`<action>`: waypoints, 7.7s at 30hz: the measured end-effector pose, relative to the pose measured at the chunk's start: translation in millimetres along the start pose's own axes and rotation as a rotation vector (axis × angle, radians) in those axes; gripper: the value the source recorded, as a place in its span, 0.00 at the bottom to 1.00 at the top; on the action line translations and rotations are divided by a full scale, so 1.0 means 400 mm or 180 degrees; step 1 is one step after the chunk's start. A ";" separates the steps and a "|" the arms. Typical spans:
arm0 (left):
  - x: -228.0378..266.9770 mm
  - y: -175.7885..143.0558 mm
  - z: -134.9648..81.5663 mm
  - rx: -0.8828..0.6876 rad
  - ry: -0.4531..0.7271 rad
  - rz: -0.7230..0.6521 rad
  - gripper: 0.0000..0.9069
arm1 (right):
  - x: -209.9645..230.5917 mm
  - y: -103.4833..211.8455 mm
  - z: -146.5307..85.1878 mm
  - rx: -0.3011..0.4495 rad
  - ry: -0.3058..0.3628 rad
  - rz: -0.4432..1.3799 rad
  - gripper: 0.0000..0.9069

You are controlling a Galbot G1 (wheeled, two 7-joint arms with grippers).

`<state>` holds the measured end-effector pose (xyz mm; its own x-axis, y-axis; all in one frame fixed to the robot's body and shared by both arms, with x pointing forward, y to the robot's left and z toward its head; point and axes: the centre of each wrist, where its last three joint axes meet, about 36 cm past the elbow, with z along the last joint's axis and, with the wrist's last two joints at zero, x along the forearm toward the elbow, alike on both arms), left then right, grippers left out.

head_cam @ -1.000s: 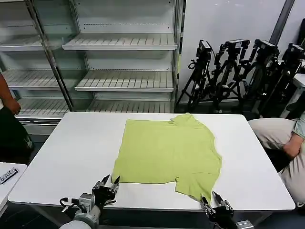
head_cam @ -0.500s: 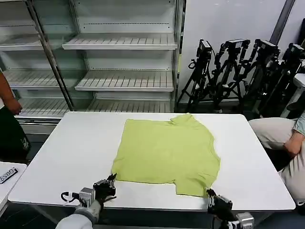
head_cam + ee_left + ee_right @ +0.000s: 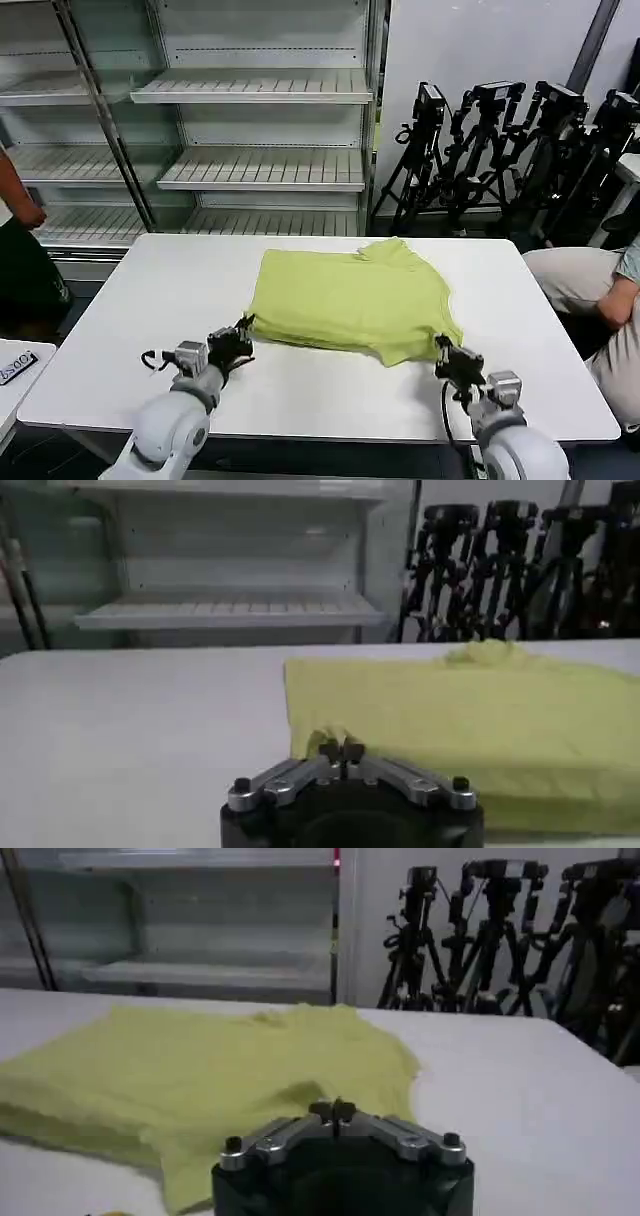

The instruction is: Fold and organize the clothes.

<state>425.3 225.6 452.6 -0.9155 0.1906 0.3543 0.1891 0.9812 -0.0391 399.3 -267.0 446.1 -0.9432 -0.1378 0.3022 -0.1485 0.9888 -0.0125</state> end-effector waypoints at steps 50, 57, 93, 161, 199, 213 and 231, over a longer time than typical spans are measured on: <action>-0.083 0.000 0.055 -0.0116 0.0296 -0.0146 0.01 | 0.005 -0.042 0.061 0.0027 0.0442 0.0183 0.00; -0.082 -0.010 0.074 -0.0116 0.0355 -0.0116 0.01 | 0.013 -0.039 0.066 -0.0025 0.0467 0.0148 0.00; 0.284 0.002 0.135 -0.0172 0.0482 -0.0189 0.04 | 0.340 0.071 0.096 0.0193 0.0414 -0.0110 0.01; -0.288 0.244 -0.046 -0.0123 0.0552 0.0061 0.04 | -0.521 0.118 -0.128 -0.0251 0.0545 0.0136 0.00; -0.026 0.178 -0.032 -0.0181 0.0208 0.0126 0.03 | -0.116 0.097 -0.089 -0.0132 0.0035 -0.0058 0.00; 0.055 0.159 -0.014 -0.0257 0.0206 0.0160 0.03 | 0.026 0.095 -0.048 -0.0030 0.0075 -0.0006 0.00; 0.134 0.154 0.014 -0.0274 0.0280 0.0188 1.00 | 0.105 0.088 -0.024 0.0106 0.0087 -0.0032 1.00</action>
<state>385.8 296.7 463.8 -0.8679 0.2409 0.4343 0.2752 0.9612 0.0167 357.3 -237.4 467.5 -0.9332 -0.1457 0.3284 -0.1682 0.9849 -0.0410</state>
